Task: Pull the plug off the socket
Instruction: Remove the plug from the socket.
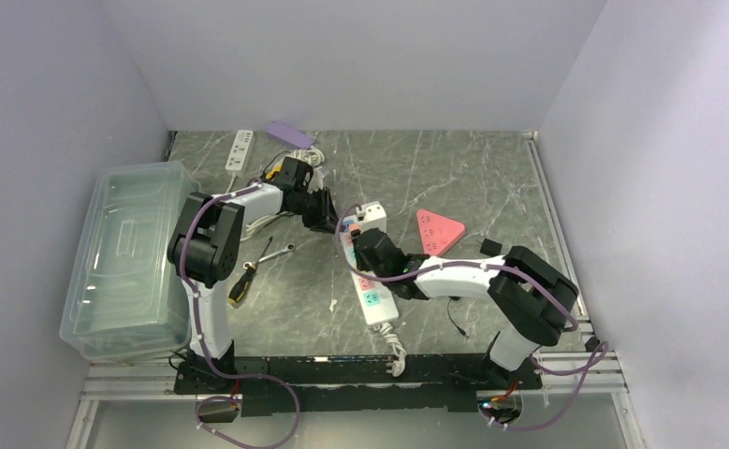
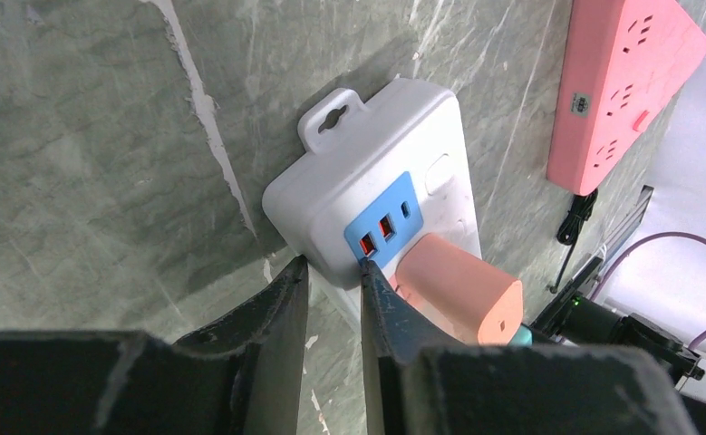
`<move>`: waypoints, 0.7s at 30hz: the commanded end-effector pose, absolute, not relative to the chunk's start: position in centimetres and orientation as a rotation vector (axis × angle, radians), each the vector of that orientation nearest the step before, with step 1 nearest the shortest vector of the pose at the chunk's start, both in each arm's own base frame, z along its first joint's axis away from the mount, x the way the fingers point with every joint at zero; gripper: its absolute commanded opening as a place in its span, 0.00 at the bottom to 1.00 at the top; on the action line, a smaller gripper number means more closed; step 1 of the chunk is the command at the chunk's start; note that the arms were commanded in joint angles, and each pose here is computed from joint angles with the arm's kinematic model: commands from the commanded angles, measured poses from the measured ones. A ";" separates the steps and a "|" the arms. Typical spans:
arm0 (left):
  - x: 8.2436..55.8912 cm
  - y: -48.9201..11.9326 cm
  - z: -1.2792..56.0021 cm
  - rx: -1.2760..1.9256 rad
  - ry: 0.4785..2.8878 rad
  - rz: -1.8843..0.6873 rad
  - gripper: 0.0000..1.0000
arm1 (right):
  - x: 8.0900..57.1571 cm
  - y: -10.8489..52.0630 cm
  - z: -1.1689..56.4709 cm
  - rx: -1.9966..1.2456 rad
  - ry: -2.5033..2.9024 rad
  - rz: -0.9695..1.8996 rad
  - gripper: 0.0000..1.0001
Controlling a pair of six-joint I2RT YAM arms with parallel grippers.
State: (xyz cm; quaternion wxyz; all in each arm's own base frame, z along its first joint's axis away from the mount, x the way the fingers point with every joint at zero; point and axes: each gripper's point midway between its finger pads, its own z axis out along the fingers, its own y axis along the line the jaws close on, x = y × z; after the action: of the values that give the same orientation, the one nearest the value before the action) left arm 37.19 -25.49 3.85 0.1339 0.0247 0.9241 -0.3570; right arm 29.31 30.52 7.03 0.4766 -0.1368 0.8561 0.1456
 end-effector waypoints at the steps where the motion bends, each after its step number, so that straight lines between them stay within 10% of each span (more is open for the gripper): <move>1: 34.9 -24.6 -0.4 0.091 2.821 -0.904 0.28 | 28.3 32.2 7.9 -0.448 2.024 0.192 0.00; 21: 34.9 -24.5 -0.6 0.096 2.828 -0.898 0.26 | 29.0 30.9 7.3 -0.297 2.119 0.502 0.00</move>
State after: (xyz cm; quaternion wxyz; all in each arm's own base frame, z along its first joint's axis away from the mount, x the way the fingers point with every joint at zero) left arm 36.69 -25.94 3.90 0.1243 0.0299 0.9227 -0.3637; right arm 29.05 30.11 7.00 0.4860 -0.1469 0.8552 0.1042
